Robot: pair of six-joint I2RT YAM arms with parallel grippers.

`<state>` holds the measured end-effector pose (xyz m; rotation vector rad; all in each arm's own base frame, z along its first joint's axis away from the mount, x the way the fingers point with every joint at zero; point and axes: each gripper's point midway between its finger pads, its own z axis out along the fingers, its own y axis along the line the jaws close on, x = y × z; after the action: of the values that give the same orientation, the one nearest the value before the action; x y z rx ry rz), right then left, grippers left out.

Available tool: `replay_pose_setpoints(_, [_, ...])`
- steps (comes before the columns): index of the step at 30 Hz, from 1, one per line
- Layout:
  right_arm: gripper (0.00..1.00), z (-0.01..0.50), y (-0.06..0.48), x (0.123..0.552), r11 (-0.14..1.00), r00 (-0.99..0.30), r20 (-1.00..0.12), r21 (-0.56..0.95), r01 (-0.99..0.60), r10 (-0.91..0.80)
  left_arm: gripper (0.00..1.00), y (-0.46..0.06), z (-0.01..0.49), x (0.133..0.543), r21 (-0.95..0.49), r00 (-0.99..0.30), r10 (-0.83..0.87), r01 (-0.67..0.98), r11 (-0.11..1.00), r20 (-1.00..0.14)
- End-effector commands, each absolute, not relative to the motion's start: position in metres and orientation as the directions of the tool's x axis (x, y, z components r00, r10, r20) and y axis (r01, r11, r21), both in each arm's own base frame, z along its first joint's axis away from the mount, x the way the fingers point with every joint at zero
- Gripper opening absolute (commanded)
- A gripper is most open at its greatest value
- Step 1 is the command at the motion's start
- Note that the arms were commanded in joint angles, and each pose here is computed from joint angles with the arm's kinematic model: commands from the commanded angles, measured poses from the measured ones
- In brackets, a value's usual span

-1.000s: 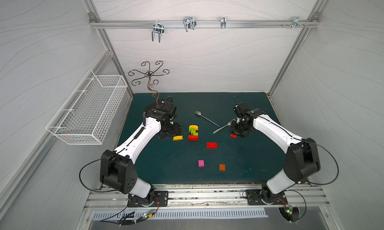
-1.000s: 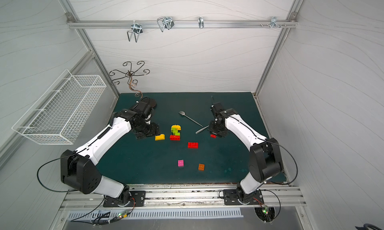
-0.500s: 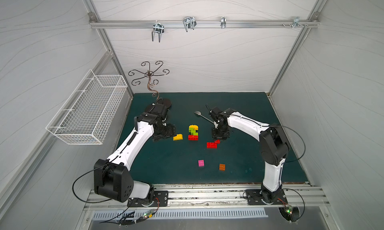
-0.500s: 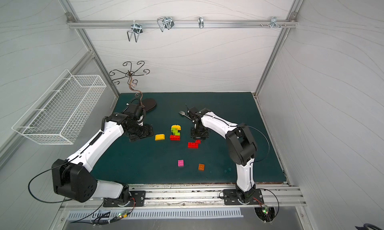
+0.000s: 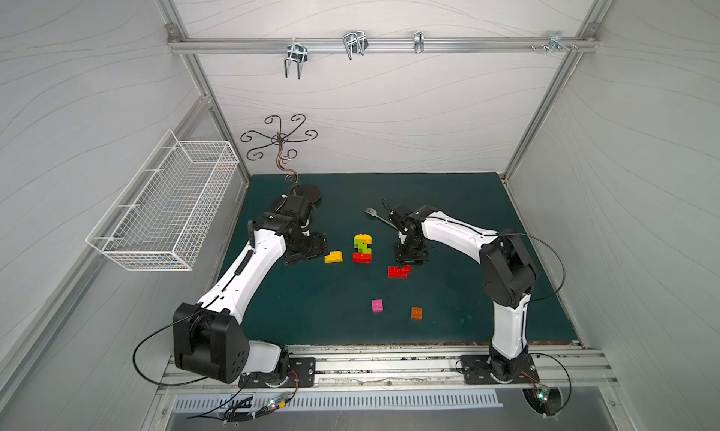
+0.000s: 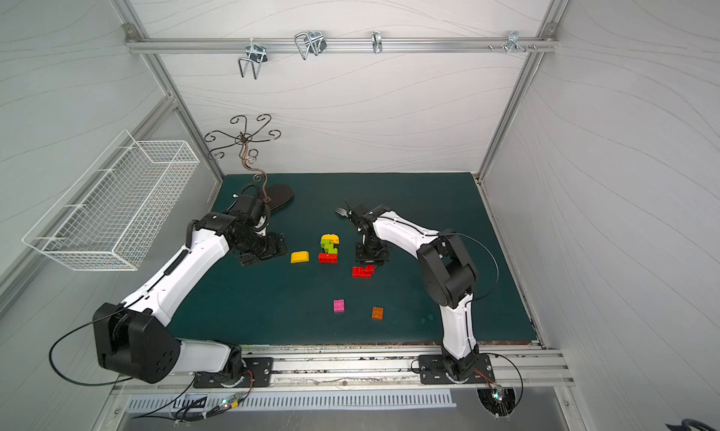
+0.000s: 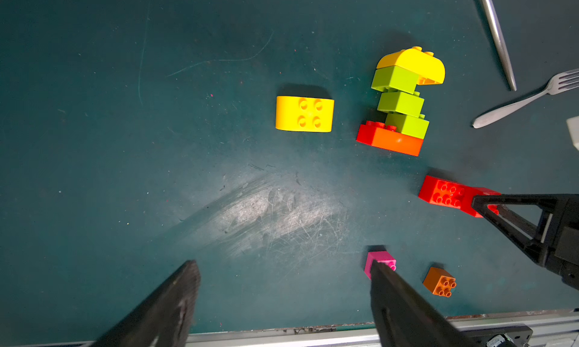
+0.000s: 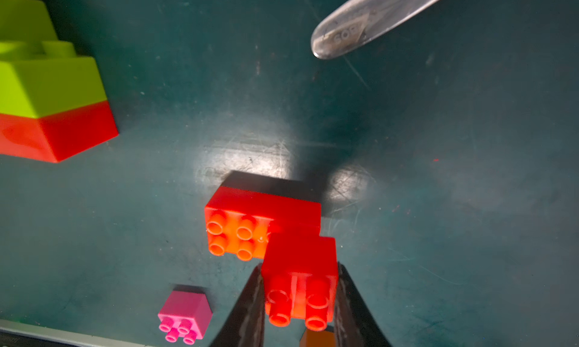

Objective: Assemble the letter s with lego
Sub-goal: Assemble the lego brick with the lego brick.

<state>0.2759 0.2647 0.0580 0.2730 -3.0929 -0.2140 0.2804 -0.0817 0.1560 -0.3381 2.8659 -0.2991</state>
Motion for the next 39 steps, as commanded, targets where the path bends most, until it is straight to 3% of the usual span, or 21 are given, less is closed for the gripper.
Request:
replay_pose_setpoints(1, [0.03, 0.054, 0.268, 0.269, 0.978, -0.985, 0.052, 0.138, -0.156, -0.164, 0.88, -0.082, 0.164, 0.284, -0.24, -0.941, -0.237, -0.179, 0.954, -0.24])
replay_pose_setpoints(39, [0.0, 0.033, 0.264, 0.255, 0.99, -0.988, 0.105, 0.098, -0.103, -0.113, 0.88, -0.078, 0.161, 0.283, -0.229, -0.943, -0.237, -0.183, 0.956, -0.235])
